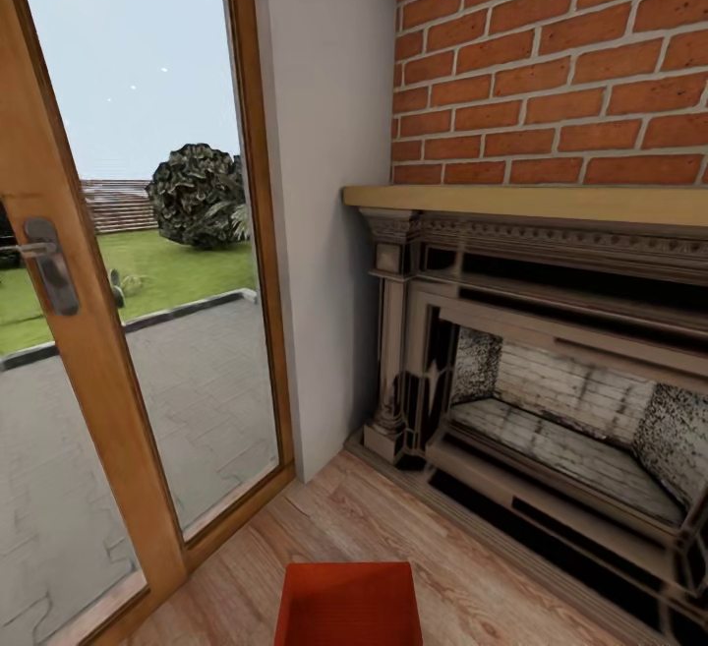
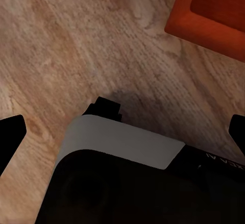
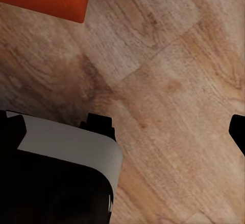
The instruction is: Move the two storage containers from the living room to the garage. In the garage, place one container on the floor and stack the other container on top of it (either order is fine).
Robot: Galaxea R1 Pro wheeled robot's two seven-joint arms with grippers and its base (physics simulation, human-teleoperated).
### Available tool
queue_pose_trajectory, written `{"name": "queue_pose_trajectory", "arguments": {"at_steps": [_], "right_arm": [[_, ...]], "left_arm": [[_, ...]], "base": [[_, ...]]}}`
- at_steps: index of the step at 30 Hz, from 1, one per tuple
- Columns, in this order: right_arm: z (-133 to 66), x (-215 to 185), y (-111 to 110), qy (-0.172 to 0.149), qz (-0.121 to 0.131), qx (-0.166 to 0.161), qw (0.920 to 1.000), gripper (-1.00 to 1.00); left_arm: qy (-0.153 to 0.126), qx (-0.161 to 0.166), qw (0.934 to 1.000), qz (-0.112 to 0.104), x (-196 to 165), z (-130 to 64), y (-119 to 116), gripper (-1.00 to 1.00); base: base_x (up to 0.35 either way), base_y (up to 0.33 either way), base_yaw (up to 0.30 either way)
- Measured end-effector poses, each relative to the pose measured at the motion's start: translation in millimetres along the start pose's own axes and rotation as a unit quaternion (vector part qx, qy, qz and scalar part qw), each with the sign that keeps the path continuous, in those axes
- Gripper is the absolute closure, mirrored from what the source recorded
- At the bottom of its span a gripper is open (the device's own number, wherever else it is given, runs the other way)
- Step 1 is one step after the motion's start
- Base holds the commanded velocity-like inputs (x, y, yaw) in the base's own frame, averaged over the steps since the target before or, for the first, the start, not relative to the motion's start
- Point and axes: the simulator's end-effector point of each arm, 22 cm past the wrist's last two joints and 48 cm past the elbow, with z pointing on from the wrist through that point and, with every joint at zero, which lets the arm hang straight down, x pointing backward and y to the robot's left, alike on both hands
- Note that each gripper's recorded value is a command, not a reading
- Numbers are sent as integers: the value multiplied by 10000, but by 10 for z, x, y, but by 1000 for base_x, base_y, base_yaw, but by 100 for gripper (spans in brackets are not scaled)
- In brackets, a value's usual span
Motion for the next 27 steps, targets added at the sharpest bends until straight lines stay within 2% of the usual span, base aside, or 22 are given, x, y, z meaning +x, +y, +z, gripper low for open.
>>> {"name": "queue_pose_trajectory", "arguments": {"at_steps": [7,16,27], "right_arm": [[0,0,4,0,2,-2,10000,-100],[0,-5,-2,-3,30,37,10000,-100],[-1,-5,26,9,51,35,10000,-100]], "left_arm": [[0,1,10000,0,0,-1,-5,-100],[2,5,10000,-1,1,-1,-12,-100],[2,-1,10000,-1,1,0,-3,-100]], "base": [[-10,0,0],[-146,0,0],[-8,0,0]]}}
